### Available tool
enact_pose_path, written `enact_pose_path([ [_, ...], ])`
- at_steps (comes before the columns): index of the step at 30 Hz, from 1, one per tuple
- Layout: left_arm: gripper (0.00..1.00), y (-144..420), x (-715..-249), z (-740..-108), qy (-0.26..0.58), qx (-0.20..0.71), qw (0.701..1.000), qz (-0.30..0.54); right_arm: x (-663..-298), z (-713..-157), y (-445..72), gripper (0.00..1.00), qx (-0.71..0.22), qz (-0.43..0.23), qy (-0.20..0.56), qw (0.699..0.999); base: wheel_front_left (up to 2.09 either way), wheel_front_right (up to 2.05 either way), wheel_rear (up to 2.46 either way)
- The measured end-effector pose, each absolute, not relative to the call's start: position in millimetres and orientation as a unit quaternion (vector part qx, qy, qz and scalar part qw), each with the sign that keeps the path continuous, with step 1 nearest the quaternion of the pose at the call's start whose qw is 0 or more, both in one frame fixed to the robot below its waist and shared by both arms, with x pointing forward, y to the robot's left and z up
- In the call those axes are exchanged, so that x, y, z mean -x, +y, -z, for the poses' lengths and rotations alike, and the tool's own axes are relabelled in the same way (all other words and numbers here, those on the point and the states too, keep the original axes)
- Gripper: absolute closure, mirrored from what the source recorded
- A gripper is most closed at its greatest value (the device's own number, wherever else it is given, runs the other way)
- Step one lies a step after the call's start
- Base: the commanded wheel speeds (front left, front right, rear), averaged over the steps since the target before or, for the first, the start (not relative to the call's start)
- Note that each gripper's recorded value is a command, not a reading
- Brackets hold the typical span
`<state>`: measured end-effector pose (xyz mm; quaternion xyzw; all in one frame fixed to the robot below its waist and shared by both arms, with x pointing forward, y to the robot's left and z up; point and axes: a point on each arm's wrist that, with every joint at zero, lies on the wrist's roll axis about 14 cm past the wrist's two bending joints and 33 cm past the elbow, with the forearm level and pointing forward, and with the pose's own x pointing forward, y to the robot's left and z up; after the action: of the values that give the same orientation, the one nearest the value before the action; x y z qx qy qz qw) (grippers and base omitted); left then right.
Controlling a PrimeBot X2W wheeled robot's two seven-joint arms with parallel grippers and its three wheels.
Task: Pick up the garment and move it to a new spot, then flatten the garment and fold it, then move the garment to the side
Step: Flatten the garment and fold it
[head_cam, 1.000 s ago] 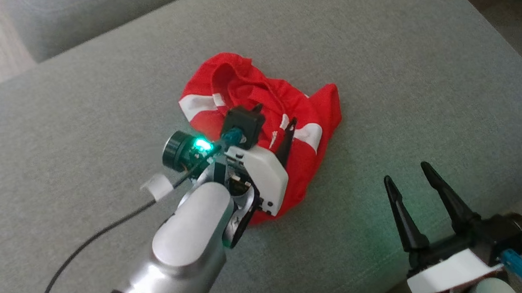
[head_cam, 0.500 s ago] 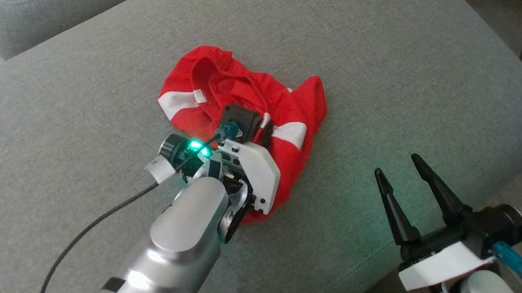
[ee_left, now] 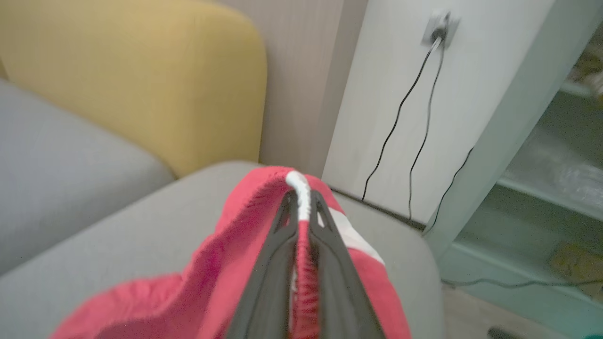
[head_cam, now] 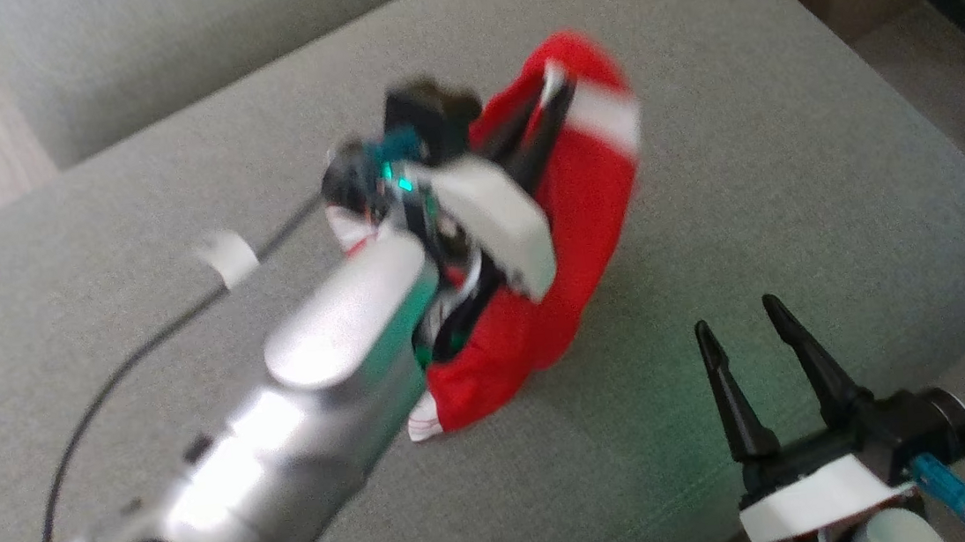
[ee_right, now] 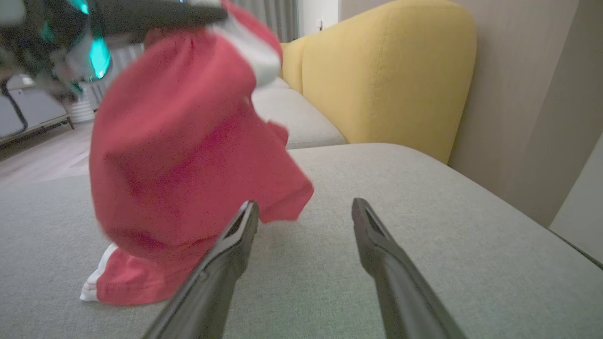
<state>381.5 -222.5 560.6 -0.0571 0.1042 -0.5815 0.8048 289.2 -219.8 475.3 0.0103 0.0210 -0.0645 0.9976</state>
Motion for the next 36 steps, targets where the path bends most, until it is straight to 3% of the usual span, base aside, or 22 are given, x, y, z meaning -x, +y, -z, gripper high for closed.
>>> enact_pose_path([
  [6,1.00,-219.3,-397.6,-684.7,-0.049,0.097,0.822,0.559,-274.6,-476.3,-215.2,0.00,-0.022,0.062,0.012,0.998,0.00,0.00,0.00],
  [10,1.00,-186.5,-408.1,-724.7,-0.103,0.129,0.841,0.514,-274.6,-478.8,-207.9,0.00,-0.035,0.049,0.002,0.998,0.00,0.00,0.00],
  [15,1.00,-132.2,-406.8,-631.0,-0.008,0.160,0.873,0.461,-278.8,-474.4,-195.8,0.00,-0.041,0.026,0.008,0.999,0.00,0.00,0.00],
  [19,1.00,-81.1,-368.2,-505.0,0.130,0.184,0.891,0.395,-288.7,-470.8,-185.3,0.00,-0.042,0.005,0.016,0.999,0.00,0.00,0.00],
  [22,1.00,-59.7,-349.4,-465.4,0.172,0.198,0.896,0.359,-294.0,-466.7,-178.0,0.00,-0.044,-0.009,0.024,0.999,0.00,0.00,0.00],
  [32,0.98,-30.9,-334.2,-455.4,0.159,0.248,0.900,0.321,-325.4,-467.1,-143.3,0.00,-0.035,-0.085,0.025,0.995,0.00,0.00,0.00],
  [33,0.67,-28.3,-332.7,-453.9,0.161,0.253,0.901,0.314,-329.6,-469.9,-142.4,0.00,-0.030,-0.091,0.021,0.995,0.00,0.00,0.00],
  [34,0.23,-26.3,-330.2,-452.4,0.161,0.255,0.901,0.311,-333.3,-472.8,-141.1,0.00,-0.027,-0.095,0.016,0.995,0.00,0.00,0.00],
  [35,0.00,-25.1,-327.4,-451.5,0.161,0.256,0.901,0.310,-336.0,-475.0,-138.9,0.00,-0.025,-0.101,0.012,0.995,0.00,0.00,0.00],
  [36,0.00,-23.9,-325.6,-450.6,0.162,0.258,0.902,0.306,-337.4,-476.5,-136.9,0.00,-0.024,-0.105,0.010,0.994,0.00,0.00,0.00],
])
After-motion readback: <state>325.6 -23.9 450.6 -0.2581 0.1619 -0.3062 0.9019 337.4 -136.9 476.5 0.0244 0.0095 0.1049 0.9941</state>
